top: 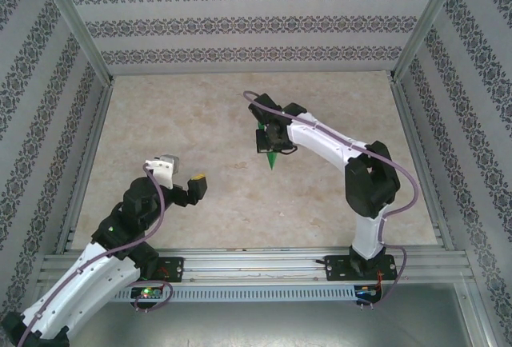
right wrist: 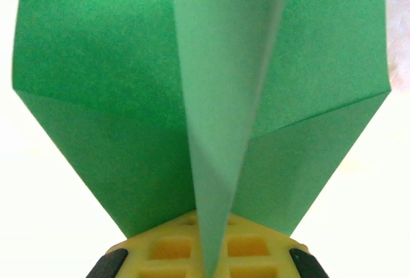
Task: Fold a paper plane with a square sheet of paper (fold left side to right side)
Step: Pick up the paper plane at the center of the table, then place the paper plane at the center of the table.
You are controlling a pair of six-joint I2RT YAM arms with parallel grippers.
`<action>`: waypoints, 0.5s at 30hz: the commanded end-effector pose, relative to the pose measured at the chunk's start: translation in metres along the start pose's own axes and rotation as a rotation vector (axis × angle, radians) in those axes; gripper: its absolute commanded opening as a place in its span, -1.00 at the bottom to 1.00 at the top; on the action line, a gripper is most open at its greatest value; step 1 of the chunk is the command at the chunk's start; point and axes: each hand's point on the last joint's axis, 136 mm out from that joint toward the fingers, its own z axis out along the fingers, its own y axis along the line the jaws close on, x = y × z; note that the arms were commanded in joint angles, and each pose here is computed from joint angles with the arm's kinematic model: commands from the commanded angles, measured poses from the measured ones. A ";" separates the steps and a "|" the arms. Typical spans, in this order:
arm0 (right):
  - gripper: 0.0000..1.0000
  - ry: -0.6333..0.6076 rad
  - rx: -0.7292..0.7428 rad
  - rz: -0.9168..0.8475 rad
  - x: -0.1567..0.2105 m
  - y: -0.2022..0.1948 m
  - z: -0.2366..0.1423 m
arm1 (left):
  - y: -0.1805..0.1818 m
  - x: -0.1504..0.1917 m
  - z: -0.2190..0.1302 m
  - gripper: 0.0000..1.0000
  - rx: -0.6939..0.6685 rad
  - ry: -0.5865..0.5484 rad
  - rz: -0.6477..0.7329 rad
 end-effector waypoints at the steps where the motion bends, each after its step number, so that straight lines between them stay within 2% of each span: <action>1: -1.00 0.040 0.090 -0.035 -0.006 -0.017 0.009 | -0.007 -0.024 -0.018 1.00 0.030 -0.027 0.052; 9: -1.00 0.040 0.084 -0.040 -0.043 -0.006 0.024 | -0.015 -0.041 -0.042 1.00 0.054 0.046 0.305; 15: -1.00 0.069 0.089 -0.045 -0.062 -0.005 0.043 | -0.037 -0.028 -0.028 1.00 0.185 0.104 0.414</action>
